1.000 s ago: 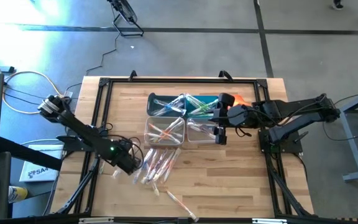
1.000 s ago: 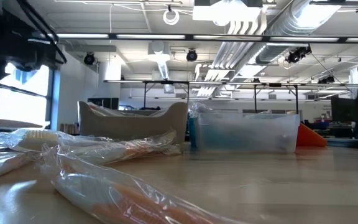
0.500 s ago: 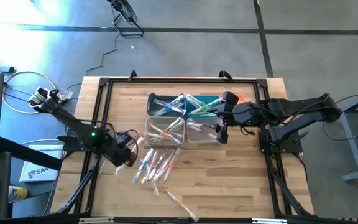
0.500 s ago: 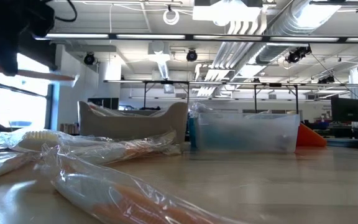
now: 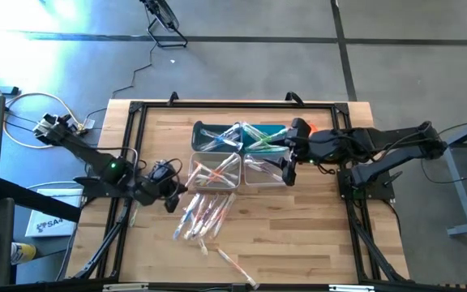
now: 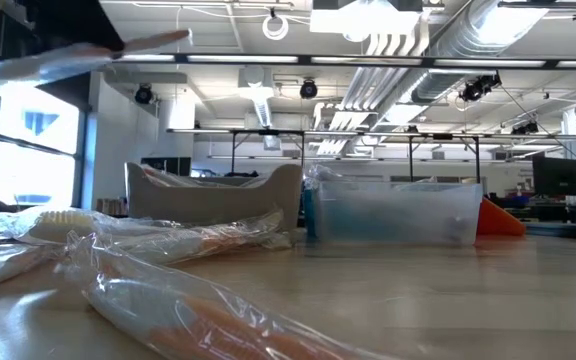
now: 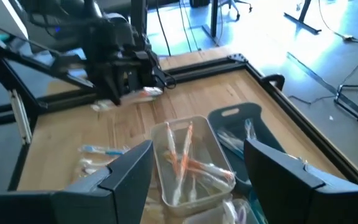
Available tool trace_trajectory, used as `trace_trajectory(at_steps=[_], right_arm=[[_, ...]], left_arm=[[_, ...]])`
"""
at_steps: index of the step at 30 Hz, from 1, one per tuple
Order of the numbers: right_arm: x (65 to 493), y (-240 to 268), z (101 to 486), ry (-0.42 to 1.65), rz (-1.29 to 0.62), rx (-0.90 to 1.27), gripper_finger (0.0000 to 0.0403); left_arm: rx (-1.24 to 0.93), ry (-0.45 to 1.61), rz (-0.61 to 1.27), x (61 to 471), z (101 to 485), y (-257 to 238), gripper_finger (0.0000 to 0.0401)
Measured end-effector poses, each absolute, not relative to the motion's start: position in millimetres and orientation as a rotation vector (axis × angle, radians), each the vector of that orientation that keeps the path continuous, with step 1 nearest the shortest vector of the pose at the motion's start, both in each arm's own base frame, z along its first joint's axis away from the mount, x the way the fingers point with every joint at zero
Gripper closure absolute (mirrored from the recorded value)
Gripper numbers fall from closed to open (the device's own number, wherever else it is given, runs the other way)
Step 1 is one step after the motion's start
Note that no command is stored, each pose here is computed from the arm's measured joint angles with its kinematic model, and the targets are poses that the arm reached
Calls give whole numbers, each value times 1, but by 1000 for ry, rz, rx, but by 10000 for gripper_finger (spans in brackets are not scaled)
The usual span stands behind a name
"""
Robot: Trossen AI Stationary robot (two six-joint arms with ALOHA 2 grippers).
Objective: Pick & Place Toothbrushes
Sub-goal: Put the orange toothbrush into the gray bin
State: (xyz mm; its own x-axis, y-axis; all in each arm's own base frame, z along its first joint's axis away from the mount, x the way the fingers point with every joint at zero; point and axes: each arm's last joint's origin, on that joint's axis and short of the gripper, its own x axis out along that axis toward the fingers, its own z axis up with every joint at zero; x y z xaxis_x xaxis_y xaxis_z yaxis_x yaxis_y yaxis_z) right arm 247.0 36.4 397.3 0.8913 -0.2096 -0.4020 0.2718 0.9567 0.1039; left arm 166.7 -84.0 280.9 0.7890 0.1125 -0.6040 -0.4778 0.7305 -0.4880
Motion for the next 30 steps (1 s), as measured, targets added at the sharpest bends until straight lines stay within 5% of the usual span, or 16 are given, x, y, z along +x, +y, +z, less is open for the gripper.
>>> trace_trajectory(at_steps=[10, 30], right_arm=[[250, 37, 405, 318, -240, 186, 160], [250, 37, 404, 323, -241, 184, 160]], left_arm=[[-443, 443, 405, 198, 288, -56, 393], [-177, 504, 400, 267, 252, -24, 394]])
